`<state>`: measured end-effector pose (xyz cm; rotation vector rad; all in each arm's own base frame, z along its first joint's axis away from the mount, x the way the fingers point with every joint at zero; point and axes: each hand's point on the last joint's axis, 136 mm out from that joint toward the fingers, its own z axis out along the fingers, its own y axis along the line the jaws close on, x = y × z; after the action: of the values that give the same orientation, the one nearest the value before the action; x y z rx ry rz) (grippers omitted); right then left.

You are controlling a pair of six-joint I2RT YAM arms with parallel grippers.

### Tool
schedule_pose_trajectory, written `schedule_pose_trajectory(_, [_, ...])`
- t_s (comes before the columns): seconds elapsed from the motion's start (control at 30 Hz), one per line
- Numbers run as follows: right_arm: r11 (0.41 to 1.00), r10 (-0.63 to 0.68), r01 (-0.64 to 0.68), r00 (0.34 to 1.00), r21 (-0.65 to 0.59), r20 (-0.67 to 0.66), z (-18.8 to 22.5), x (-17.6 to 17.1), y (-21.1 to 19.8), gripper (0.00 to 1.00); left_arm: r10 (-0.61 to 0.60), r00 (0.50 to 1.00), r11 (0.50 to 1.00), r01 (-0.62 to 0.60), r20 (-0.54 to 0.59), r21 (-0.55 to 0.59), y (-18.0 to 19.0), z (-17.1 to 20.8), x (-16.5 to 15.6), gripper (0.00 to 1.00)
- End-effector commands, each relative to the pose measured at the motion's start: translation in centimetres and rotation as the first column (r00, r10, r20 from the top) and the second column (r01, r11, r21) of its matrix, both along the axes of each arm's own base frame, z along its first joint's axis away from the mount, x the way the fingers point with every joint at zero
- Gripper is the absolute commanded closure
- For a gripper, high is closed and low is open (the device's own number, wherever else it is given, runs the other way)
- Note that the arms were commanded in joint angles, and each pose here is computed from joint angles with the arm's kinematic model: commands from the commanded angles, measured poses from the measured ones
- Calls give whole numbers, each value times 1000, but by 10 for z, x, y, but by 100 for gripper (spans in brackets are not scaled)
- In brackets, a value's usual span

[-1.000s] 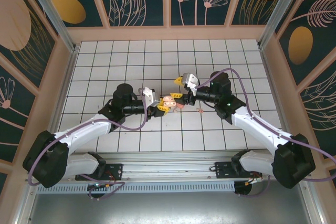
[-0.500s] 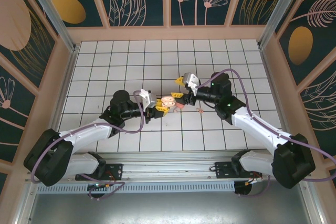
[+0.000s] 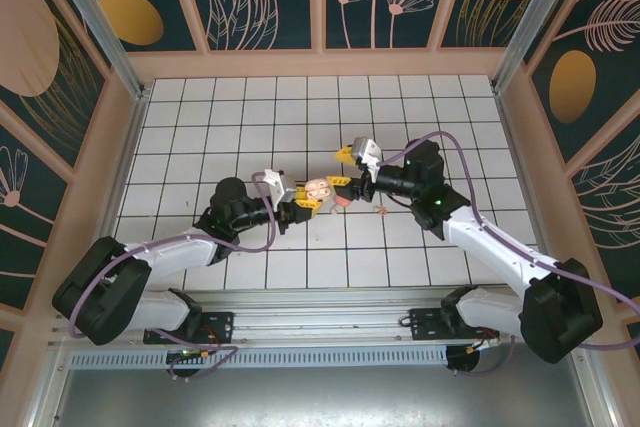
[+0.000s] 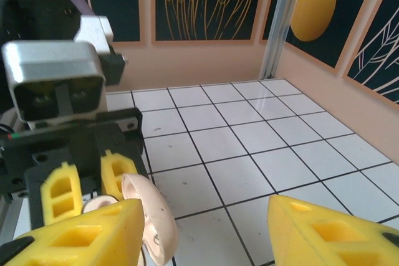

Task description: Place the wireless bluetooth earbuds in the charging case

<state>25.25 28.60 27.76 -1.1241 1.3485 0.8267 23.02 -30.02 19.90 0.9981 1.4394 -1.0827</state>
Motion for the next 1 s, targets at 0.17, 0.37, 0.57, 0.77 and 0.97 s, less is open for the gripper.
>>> schedule_pose_trajectory(0.17, [988,-142,151,975,42,-170,8,11,-15,46,36,999,999,-36,-6,-27,-1,1,7,82])
schedule_pose_trajectory(0.37, [849,-499,514,708,-121,-500,-30,45,-57,49,64,998,998,-65,-24,-19,1,-3,11,82])
schedule_pose_trajectory(0.57, [675,-702,618,369,-404,-609,-87,38,-96,51,82,996,997,-82,-45,-3,2,-8,14,82])
schedule_pose_trajectory(0.77, [665,-705,550,241,-505,-667,-117,26,-93,53,111,992,994,-110,-63,8,4,-11,19,82])
schedule_pose_trajectory(0.97, [615,-761,491,166,-617,-627,-147,32,-103,52,136,988,991,-136,-74,9,7,-11,21,82])
